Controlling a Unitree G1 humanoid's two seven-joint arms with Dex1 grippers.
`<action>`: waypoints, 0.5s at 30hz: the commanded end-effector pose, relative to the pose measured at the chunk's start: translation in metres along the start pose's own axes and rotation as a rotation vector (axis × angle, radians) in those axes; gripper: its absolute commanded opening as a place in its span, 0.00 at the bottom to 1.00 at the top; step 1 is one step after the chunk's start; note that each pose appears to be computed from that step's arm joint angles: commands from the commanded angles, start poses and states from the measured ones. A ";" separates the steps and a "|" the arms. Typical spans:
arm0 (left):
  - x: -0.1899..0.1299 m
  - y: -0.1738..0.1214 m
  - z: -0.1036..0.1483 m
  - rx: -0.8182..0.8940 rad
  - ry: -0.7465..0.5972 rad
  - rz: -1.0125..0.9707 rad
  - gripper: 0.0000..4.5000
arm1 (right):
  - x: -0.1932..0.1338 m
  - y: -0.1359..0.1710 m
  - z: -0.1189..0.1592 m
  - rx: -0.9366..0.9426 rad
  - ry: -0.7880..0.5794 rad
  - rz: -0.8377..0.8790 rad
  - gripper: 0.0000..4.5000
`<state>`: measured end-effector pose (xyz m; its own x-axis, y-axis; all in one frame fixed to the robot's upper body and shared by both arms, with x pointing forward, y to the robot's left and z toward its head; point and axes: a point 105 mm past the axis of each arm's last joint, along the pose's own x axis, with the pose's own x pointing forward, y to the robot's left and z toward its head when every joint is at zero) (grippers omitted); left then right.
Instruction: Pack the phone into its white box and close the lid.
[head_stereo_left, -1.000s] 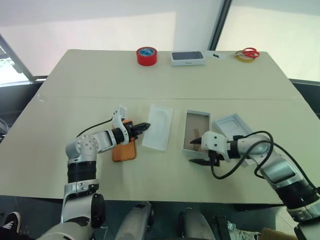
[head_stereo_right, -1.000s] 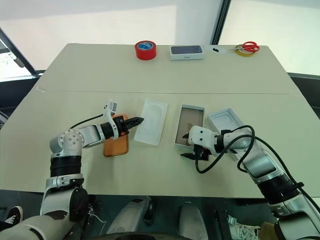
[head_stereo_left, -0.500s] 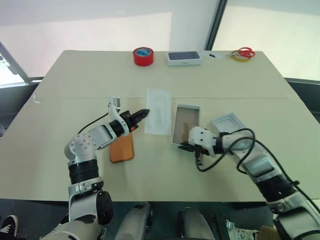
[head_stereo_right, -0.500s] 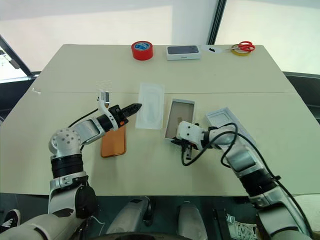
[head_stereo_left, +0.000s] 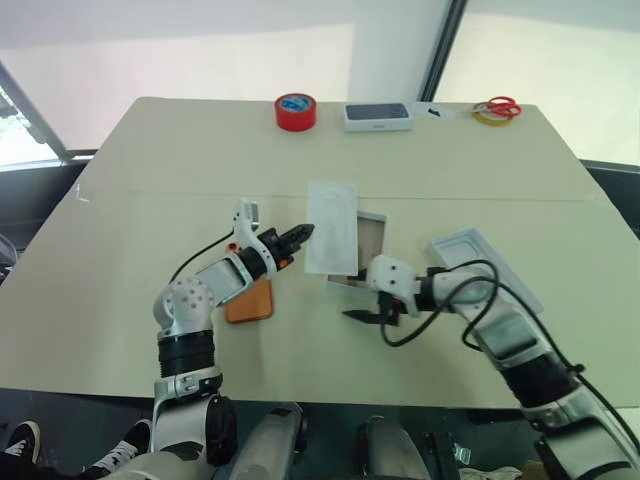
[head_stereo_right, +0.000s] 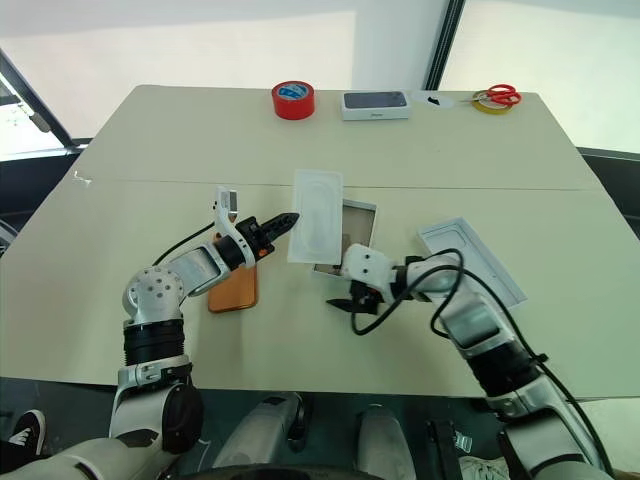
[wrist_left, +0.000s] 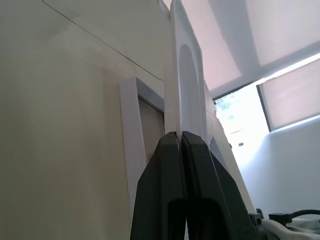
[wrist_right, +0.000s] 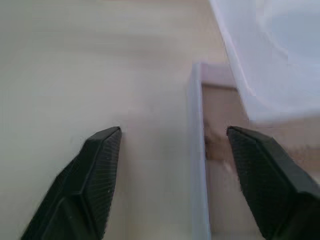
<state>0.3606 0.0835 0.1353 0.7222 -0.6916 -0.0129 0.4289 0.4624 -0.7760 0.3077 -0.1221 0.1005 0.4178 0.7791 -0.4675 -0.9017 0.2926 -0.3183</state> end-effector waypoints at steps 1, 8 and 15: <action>0.006 -0.011 0.001 0.043 0.011 -0.047 0.00 | -0.029 -0.016 0.016 0.023 -0.085 -0.084 0.76; 0.027 -0.018 -0.010 0.064 0.059 -0.095 0.00 | -0.064 -0.036 0.004 0.065 -0.094 -0.235 0.76; 0.046 -0.017 -0.019 0.058 0.113 -0.119 0.00 | -0.067 -0.033 0.013 0.063 -0.135 -0.262 0.76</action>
<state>0.3736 0.0374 0.1235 0.6112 -0.7906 -0.0366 0.4956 0.4184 -0.7611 0.3097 -0.1798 0.1368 0.6145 0.7243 -0.3127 -0.7857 0.5258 -0.3259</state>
